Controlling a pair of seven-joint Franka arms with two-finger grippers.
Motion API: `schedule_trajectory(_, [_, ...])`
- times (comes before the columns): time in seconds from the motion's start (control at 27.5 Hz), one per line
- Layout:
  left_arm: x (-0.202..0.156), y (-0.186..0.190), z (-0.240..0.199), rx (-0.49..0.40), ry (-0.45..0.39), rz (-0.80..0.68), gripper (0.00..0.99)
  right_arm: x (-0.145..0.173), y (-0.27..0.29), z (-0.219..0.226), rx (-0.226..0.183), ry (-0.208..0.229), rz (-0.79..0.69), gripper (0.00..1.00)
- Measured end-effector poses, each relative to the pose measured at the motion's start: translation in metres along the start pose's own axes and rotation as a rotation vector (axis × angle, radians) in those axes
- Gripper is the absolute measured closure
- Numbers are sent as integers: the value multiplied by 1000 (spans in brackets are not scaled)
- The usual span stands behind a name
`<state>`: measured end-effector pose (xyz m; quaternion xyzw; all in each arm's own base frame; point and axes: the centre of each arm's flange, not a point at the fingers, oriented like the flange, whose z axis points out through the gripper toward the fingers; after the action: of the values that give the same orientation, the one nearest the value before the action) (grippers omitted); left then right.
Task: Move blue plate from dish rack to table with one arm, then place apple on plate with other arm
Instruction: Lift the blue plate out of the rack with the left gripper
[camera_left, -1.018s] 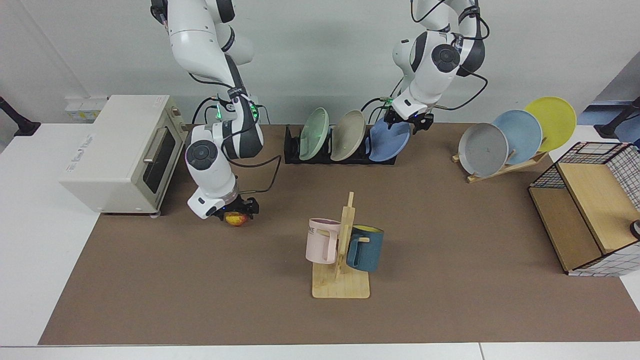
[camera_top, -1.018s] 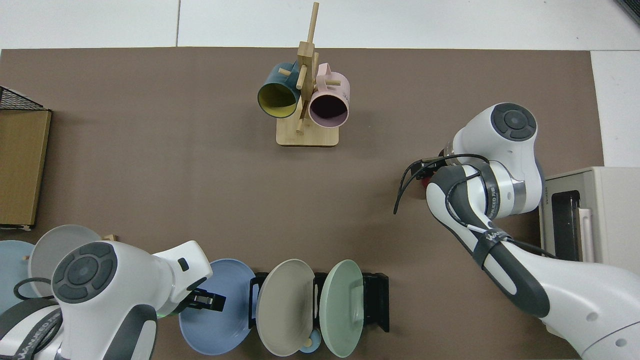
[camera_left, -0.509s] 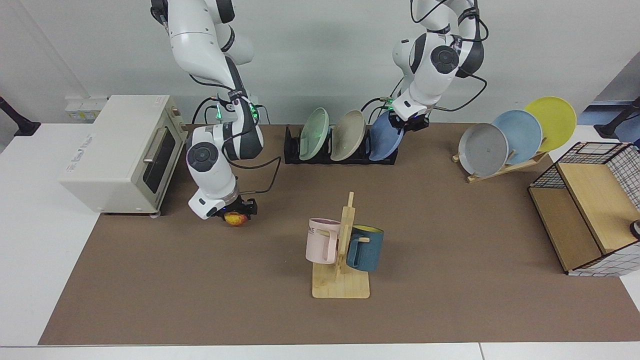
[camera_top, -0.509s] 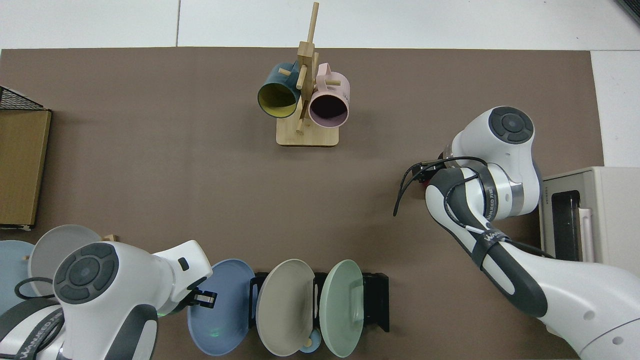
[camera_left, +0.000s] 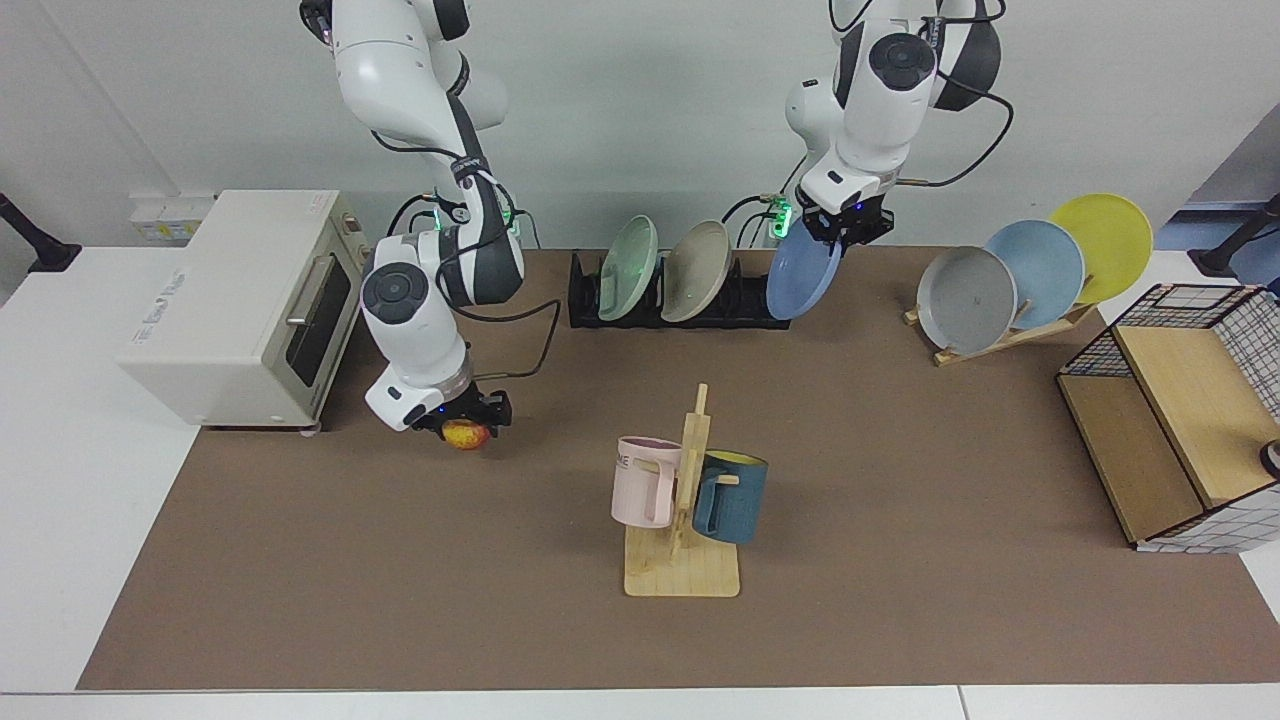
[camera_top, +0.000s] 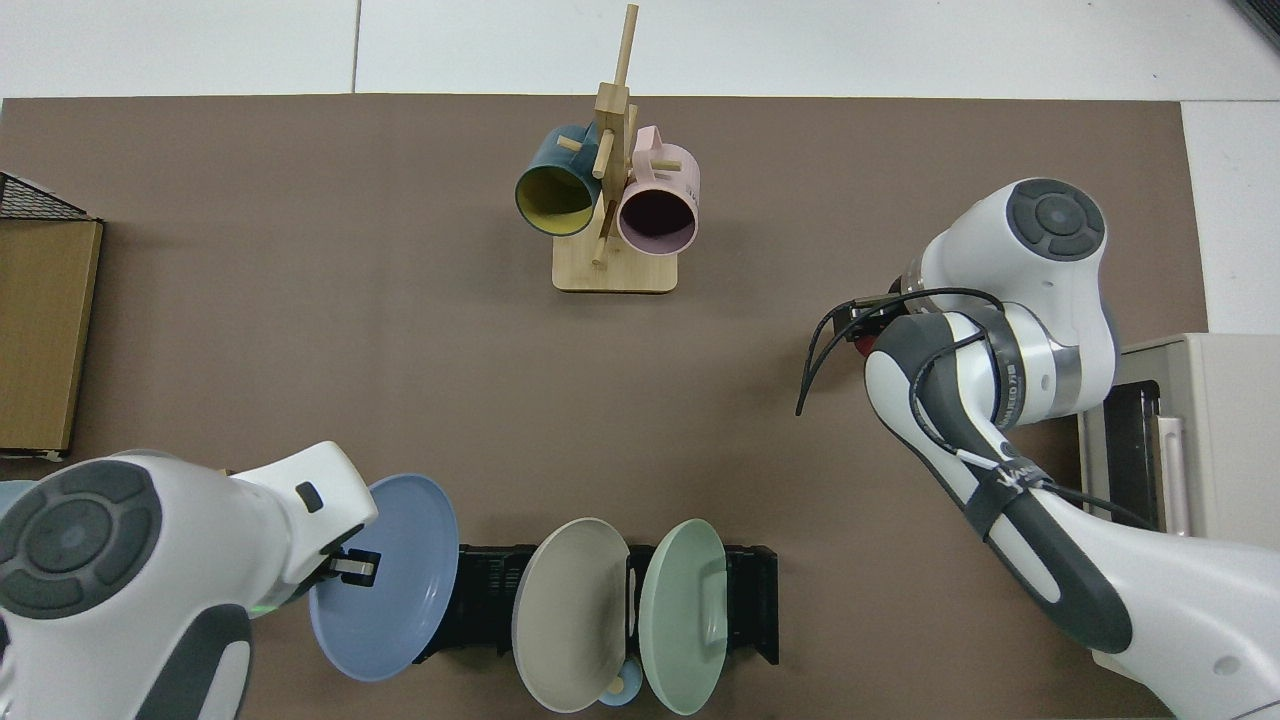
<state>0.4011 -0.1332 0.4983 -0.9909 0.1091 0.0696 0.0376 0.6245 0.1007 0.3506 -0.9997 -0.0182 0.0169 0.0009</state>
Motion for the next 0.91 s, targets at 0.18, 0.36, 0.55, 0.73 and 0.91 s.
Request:
schedule_trajectory(0.18, [20, -20, -18, -49, 30, -42, 881, -3, 0, -44, -3, 21, -5, 207])
schedule_trajectory(0.36, [65, -43, -23, -194, 71, -97, 881, -15, 1, -101, -8, 0, -17, 207])
schedule_trajectory(0.55, [109, -45, 10, -318, 88, -142, 881, -20, 4, -146, -15, -11, -43, 207])
schedule_trajectory(0.73, [142, -41, 48, -411, 113, -191, 881, -22, 3, -167, -35, -16, -152, 207])
schedule_trajectory(0.91, [165, -28, 76, -492, 137, -238, 881, -20, -4, -179, -35, 7, -330, 207])
